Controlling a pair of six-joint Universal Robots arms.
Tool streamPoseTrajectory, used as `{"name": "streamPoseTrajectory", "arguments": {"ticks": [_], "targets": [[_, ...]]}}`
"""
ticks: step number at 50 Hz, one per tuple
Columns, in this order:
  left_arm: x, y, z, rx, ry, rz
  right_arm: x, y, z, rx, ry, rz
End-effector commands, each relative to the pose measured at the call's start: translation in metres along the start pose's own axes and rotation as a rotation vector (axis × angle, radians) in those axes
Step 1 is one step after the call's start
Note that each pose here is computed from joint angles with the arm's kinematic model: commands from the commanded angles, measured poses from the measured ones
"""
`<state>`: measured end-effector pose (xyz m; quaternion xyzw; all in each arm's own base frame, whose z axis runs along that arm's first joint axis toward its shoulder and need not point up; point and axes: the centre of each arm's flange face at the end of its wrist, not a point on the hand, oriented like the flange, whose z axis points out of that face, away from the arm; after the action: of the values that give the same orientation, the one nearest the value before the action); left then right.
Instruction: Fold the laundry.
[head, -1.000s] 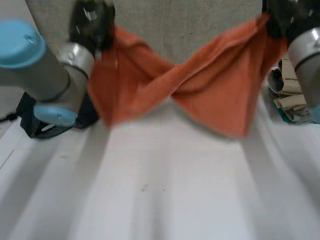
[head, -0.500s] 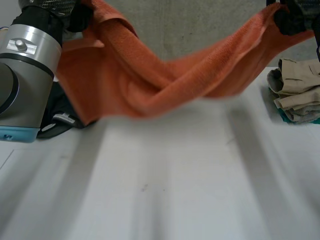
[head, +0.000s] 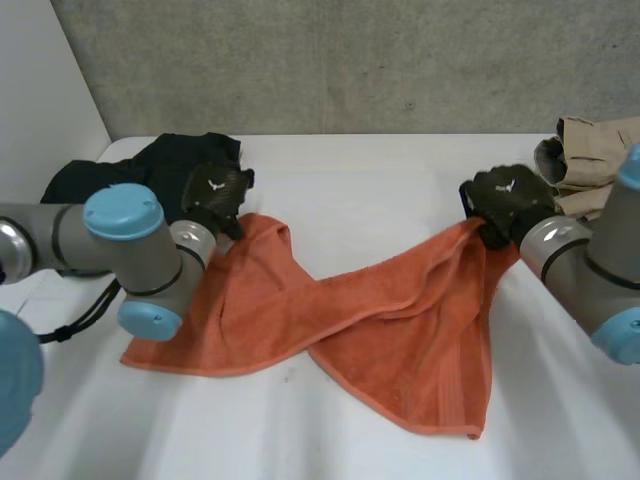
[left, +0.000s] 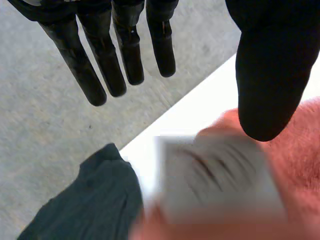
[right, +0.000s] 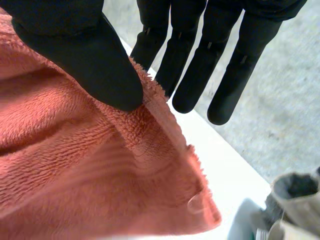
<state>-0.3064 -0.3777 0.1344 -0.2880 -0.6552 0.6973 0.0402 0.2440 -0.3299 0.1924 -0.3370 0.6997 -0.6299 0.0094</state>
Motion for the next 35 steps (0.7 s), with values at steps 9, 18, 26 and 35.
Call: {"name": "streamPoseTrajectory", "arguments": {"ticks": [9, 18, 26, 35], "targets": [[-0.022, -0.081, -0.074, -0.030, 0.012, 0.000, 0.004, 0.009, 0.005, -0.029, 0.059, -0.009], [0.003, -0.035, -0.169, -0.311, 0.125, -0.029, 0.000, 0.013, 0.002, -0.043, 0.048, -0.008], [0.015, -0.003, -0.194, -0.423, 0.164, -0.039, -0.001, 0.014, 0.002, -0.047, 0.044, -0.008], [0.015, 0.010, -0.168, -0.365, 0.132, -0.030, -0.007, 0.017, 0.000, -0.056, 0.029, -0.008]]}}
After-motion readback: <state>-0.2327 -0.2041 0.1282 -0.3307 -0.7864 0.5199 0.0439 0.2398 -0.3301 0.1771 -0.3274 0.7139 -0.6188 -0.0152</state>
